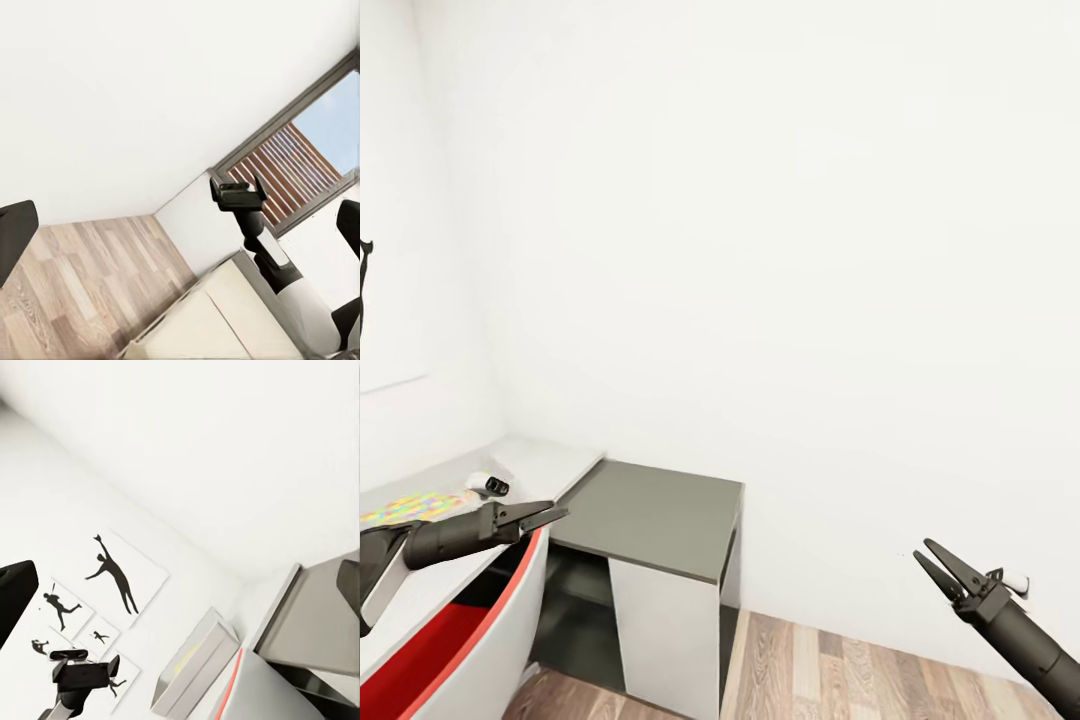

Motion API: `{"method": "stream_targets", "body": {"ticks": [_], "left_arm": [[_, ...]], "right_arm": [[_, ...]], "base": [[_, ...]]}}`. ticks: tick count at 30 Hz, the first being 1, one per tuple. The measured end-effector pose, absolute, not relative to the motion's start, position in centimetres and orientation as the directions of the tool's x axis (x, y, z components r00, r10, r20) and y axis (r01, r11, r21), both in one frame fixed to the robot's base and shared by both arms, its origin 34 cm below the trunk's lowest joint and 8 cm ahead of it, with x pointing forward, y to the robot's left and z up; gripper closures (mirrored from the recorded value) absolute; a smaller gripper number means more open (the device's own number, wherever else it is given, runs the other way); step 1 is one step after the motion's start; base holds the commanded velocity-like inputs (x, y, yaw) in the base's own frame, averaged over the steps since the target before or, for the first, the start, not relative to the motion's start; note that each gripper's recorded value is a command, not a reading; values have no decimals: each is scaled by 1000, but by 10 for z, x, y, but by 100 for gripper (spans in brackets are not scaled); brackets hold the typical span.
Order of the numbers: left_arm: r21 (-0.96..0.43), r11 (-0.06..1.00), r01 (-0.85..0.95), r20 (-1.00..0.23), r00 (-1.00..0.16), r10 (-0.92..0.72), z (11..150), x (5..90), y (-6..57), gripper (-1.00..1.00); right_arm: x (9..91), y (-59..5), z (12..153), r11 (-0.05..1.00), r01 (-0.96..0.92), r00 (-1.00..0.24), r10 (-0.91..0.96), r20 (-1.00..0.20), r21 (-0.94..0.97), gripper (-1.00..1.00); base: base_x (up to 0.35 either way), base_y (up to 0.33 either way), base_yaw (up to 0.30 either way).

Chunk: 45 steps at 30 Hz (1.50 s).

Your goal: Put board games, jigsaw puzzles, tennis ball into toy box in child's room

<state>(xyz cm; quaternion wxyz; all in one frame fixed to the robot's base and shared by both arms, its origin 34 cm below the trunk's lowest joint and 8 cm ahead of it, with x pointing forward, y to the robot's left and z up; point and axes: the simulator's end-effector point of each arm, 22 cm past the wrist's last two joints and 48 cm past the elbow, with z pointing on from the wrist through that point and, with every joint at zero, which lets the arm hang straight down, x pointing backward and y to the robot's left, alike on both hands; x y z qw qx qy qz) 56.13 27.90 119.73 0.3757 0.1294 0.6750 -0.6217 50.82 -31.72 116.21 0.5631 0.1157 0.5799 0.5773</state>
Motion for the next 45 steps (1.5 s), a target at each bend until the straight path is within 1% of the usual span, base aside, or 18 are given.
{"method": "stream_targets", "body": {"ticks": [6,16,34,39,45], "left_arm": [[-743,191,642,-667,-685,-291,1197,561,278,-100],[-743,190,642,-667,-685,-291,1197,561,277,-100],[-744,190,641,-666,-687,-291,1197,561,277,-100],[-744,190,641,-666,-687,-291,1196,562,277,-100],[-744,188,641,-665,-687,-292,1196,561,276,-100]], "right_arm": [[508,-317,1159,305,-510,-342,786,-515,804,-100],[513,-319,1147,318,-469,-351,789,-505,824,-100],[515,-321,1138,318,-447,-355,795,-492,836,-100],[518,-321,1134,331,-431,-354,794,-495,839,-100],[526,-327,1118,372,-359,-355,794,-494,856,-100]], "base": [[-43,0,-282],[-239,0,-282],[-11,0,-278],[-171,0,-77],[-123,0,-10]]}}
